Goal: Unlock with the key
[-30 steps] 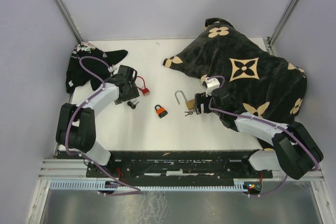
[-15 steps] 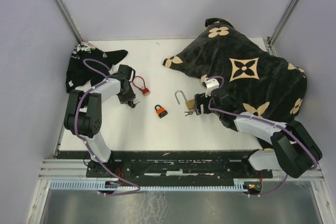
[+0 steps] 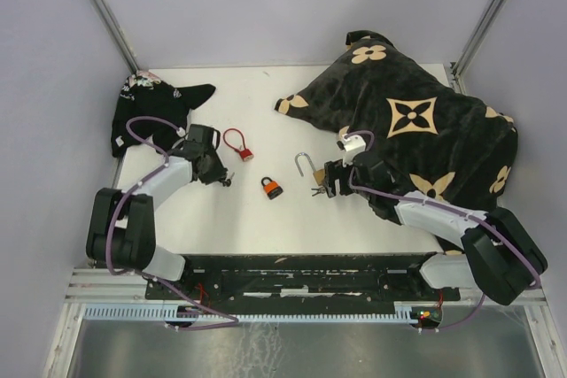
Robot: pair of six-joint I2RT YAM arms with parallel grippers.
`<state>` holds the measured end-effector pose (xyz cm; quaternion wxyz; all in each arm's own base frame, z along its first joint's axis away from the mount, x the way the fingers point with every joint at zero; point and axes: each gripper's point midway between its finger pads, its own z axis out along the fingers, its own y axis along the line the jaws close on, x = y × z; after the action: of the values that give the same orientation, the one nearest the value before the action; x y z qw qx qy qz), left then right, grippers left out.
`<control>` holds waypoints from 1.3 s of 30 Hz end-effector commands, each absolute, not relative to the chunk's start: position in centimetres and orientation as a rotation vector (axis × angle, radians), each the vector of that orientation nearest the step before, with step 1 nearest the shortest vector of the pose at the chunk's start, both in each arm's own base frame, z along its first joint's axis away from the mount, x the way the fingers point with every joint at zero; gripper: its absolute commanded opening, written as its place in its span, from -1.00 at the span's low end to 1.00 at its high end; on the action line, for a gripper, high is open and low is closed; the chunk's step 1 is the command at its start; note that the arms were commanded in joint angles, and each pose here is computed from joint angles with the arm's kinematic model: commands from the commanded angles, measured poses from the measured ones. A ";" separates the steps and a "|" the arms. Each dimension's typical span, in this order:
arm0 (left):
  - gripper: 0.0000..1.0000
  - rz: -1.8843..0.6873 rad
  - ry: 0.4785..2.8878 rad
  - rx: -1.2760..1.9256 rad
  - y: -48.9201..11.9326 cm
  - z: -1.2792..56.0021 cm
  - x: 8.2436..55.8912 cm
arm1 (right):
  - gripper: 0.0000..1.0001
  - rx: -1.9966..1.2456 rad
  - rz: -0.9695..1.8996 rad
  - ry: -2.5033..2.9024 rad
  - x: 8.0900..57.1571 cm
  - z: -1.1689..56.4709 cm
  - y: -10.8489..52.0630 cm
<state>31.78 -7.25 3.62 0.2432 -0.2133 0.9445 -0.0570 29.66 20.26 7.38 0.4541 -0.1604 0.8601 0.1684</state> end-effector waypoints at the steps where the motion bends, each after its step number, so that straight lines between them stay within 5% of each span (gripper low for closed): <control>1: -0.70 -0.333 2.381 -0.572 -9.3 8.1 33.4 | 0.65 -0.391 0.516 2.006 29.6 12.1 22.6; 17: -0.72 -0.635 2.071 -0.310 -18.1 16.8 31.1 | 0.62 -0.436 0.844 1.792 26.9 19.1 28.1; 39: -0.76 -0.924 1.992 -0.485 -23.6 18.0 28.6 | 0.41 -0.461 1.058 1.578 27.2 20.7 35.2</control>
<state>28.01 -23.37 16.25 0.4202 -0.1388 0.8321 -0.3343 26.30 34.13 16.85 0.5121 -0.2145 0.7177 0.4204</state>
